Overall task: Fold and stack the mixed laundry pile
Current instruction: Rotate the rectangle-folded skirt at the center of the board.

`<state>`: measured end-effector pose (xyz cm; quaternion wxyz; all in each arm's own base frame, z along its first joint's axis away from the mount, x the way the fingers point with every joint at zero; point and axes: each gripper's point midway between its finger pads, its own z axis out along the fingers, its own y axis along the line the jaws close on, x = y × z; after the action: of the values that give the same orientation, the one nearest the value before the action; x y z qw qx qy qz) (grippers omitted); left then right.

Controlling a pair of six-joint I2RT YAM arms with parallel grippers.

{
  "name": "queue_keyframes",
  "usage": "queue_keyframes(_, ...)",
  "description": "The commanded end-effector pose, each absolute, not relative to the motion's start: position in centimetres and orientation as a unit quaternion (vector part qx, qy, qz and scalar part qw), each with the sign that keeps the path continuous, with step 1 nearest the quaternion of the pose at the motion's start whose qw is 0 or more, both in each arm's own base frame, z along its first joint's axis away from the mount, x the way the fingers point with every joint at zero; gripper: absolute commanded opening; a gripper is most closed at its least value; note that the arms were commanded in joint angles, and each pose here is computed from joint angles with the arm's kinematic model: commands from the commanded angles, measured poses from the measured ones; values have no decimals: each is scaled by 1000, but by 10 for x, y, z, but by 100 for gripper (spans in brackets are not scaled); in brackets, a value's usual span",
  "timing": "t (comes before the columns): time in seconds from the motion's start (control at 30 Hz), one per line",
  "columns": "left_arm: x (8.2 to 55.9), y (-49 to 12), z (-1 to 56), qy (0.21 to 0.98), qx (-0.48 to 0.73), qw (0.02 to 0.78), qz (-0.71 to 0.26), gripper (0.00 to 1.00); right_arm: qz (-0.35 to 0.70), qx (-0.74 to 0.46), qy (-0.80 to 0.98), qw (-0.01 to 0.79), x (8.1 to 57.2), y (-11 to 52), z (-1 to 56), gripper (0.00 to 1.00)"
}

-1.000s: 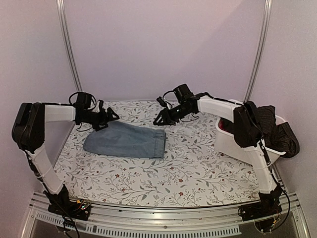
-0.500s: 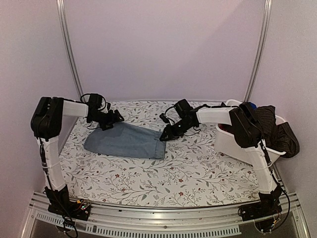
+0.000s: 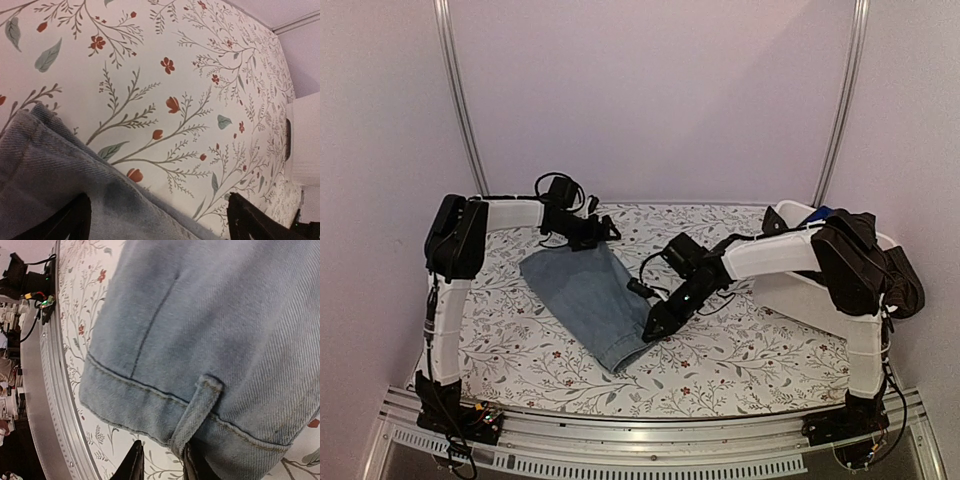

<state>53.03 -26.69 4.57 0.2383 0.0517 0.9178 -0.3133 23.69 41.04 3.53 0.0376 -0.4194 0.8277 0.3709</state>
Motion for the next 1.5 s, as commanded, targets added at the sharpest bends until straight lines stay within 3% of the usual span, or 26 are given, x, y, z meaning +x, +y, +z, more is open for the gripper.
queue_keyframes(0.0,524,-250,112,908,55,277,-309,95,410,-427,799,106,262,417,119,29)
queue_keyframes(0.2,479,-195,140,911,10,294,-288,96,392,-382,822,159,324,430,131,36)
queue_keyframes(0.33,436,-180,102,929,-12,248,-274,96,395,-384,823,137,340,449,107,36)
queue_keyframes(0.53,408,-166,47,941,-51,207,-264,95,395,-377,831,105,344,456,58,35)
queue_keyframes(0.77,423,-170,5,949,-43,174,-258,93,333,-361,870,41,315,416,-4,30)
queue_keyframes(1.03,476,-227,9,944,44,169,-281,92,303,-376,875,-21,243,386,-14,26)
queue_keyframes(1.23,479,-238,81,924,92,237,-284,99,326,-358,874,21,251,377,44,27)
queue_keyframes(1.37,445,-224,134,909,137,311,-241,100,381,-359,845,109,280,400,121,34)
queue_keyframes(1.47,403,-219,155,898,178,351,-196,100,405,-360,830,129,294,419,149,36)
